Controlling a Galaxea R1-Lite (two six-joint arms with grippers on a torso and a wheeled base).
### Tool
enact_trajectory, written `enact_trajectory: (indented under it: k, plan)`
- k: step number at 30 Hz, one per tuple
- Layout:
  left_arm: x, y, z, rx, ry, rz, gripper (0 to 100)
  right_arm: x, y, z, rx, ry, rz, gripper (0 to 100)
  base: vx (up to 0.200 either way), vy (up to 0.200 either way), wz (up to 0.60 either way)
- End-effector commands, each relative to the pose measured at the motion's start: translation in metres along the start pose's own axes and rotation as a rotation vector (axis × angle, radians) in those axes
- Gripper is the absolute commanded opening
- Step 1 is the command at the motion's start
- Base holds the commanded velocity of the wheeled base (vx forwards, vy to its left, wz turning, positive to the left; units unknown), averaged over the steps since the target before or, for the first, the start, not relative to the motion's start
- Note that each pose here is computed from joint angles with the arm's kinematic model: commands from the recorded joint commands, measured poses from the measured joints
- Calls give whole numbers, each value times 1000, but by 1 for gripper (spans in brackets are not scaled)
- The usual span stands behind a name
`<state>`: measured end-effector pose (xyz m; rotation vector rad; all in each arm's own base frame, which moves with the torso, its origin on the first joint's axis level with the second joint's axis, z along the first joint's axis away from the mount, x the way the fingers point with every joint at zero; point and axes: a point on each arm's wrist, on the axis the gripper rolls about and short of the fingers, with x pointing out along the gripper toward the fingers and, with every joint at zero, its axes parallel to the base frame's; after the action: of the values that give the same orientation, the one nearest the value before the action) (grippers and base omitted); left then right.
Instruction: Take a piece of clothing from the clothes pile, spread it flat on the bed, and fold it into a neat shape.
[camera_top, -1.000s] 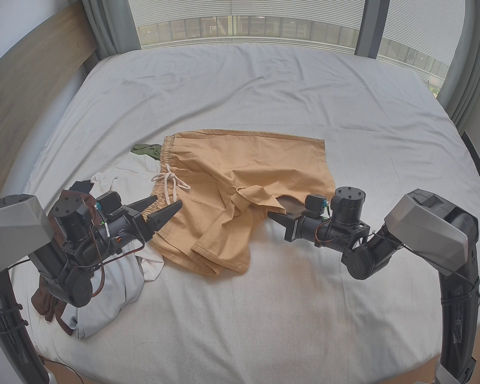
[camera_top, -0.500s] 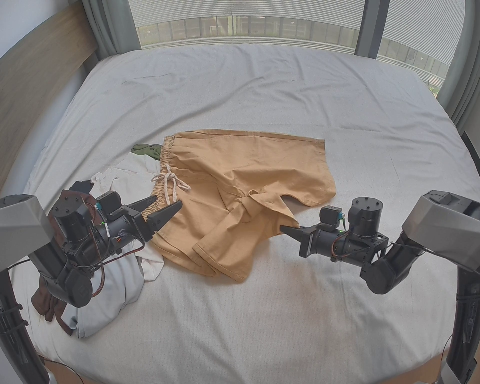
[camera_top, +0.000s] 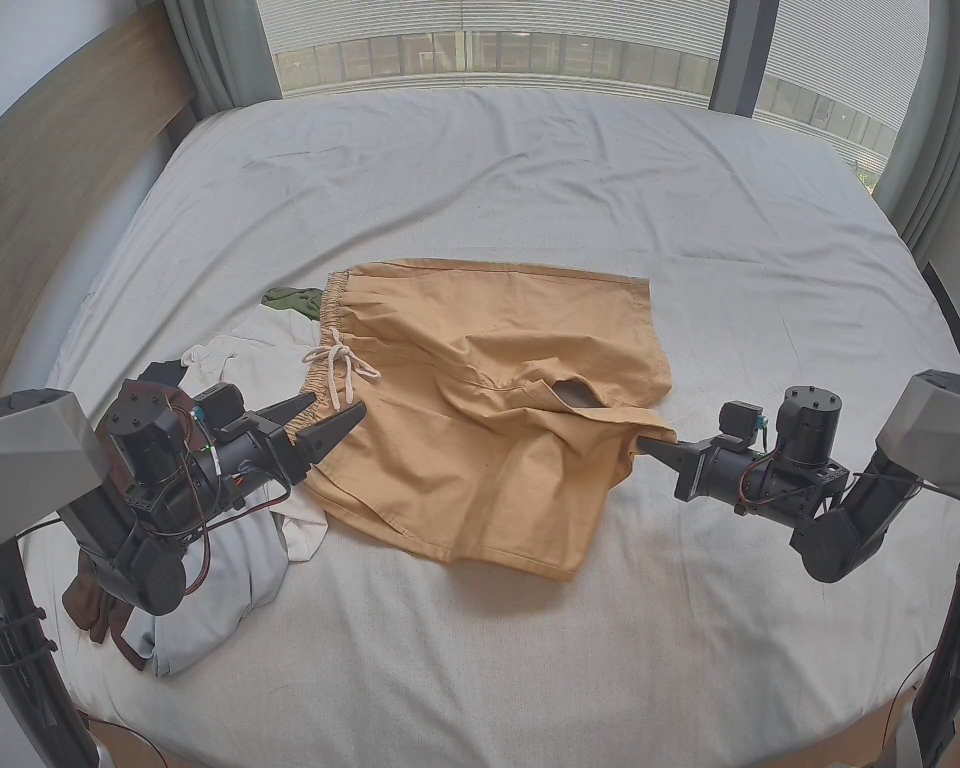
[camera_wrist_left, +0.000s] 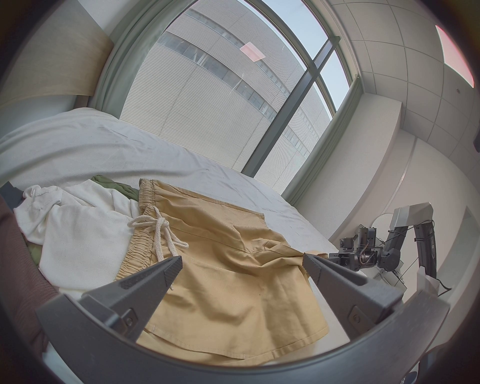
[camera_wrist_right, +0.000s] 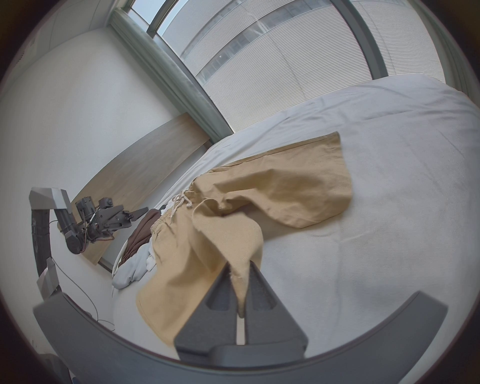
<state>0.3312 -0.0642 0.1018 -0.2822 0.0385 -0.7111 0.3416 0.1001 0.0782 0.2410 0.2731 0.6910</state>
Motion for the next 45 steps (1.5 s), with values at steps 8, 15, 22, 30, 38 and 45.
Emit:
enact_trajectory:
  k: [8, 15, 22, 30, 38, 45]
  plan:
    - [2, 3, -8, 6, 21, 4, 100, -15, -16, 5, 47, 7, -58, 0, 0, 0, 0]
    - [2, 3, -8, 7, 20, 5, 100, -16, -27, 14, 53, -3, -81, 0, 0, 0, 0]
    - [2, 3, -7, 8, 18, 5, 100, 1, -47, 13, 58, -15, -72, 0, 0, 0, 0]
    - [2, 3, -8, 8, 18, 5, 100, 18, -66, 9, 57, -26, -83, 0, 0, 0, 0]
    - [2, 3, -8, 10, 18, 5, 100, 16, -64, 3, 64, -12, -83, 100, 0, 0, 0]
    - [2, 3, -8, 9, 20, 4, 100, 5, -56, -19, 87, 34, -81, 100, 0, 0, 0]
